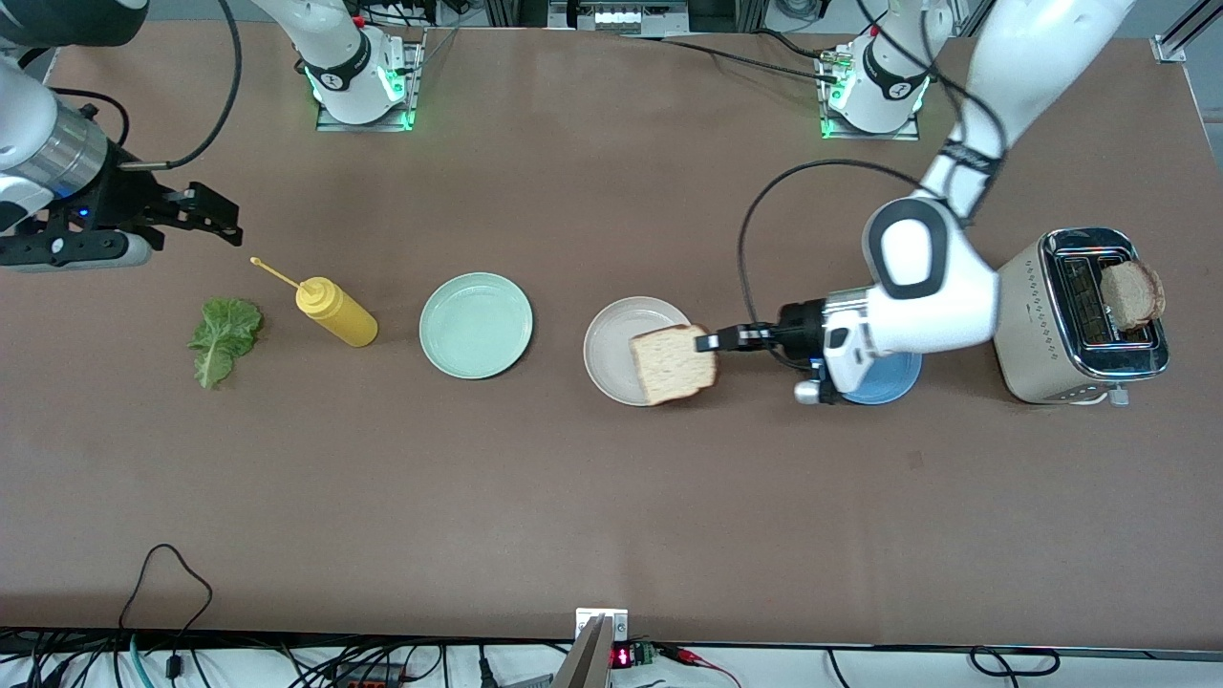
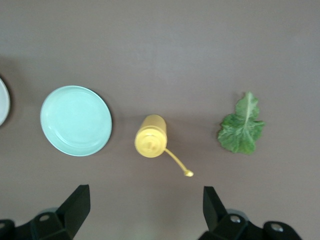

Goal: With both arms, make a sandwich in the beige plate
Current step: 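Lift the bread slice and carry it to the beige plate, then release the bread on the beige plate while the right gripper reaches the bottle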

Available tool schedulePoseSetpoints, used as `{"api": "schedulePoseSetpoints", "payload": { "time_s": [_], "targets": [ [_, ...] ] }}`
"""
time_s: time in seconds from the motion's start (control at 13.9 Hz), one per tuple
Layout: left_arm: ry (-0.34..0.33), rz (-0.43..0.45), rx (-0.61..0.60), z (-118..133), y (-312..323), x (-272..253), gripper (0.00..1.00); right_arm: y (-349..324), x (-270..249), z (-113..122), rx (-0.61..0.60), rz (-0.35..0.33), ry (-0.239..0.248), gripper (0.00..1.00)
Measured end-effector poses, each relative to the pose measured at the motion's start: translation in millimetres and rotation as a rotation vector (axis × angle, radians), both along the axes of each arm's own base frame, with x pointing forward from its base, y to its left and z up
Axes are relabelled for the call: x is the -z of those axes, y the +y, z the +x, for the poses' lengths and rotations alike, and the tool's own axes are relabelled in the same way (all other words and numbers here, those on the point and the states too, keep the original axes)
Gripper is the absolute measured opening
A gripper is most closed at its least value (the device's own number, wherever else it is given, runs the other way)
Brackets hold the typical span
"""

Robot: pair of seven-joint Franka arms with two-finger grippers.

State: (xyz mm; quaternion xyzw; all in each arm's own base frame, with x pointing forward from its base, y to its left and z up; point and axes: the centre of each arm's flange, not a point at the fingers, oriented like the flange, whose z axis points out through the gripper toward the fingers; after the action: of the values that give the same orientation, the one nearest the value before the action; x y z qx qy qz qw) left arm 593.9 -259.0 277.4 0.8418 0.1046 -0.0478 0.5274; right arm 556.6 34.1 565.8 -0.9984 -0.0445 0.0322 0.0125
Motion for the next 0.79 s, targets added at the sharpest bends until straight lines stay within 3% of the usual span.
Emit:
{"api": "schedulePoseSetpoints", "payload": {
  "time_s": [0.22, 0.43, 0.58, 0.79],
  "targets": [
    [-0.068, -0.092, -0.025, -30.9, -14.0, 55.3, 0.06, -46.8, 32.4, 12.2, -0.023, 0.012, 0.055, 1.0],
    [-0.095, -0.079, 0.003, -48.7, -10.1, 76.9, 0.06, -55.8, 67.2, 22.4, -0.037, 0.022, 0.115, 1.0],
    [-0.119, -0.072, 0.026, -57.0, -8.2, 89.5, 0.06, -54.8, 84.3, 26.4, -0.13, 0.042, 0.141, 1.0],
    [-0.175, -0.091, 0.028, -68.9, -8.3, 119.1, 0.06, -81.8, 101.3, 26.4, -0.278, 0.151, 0.143, 1.0]
  ]
}}
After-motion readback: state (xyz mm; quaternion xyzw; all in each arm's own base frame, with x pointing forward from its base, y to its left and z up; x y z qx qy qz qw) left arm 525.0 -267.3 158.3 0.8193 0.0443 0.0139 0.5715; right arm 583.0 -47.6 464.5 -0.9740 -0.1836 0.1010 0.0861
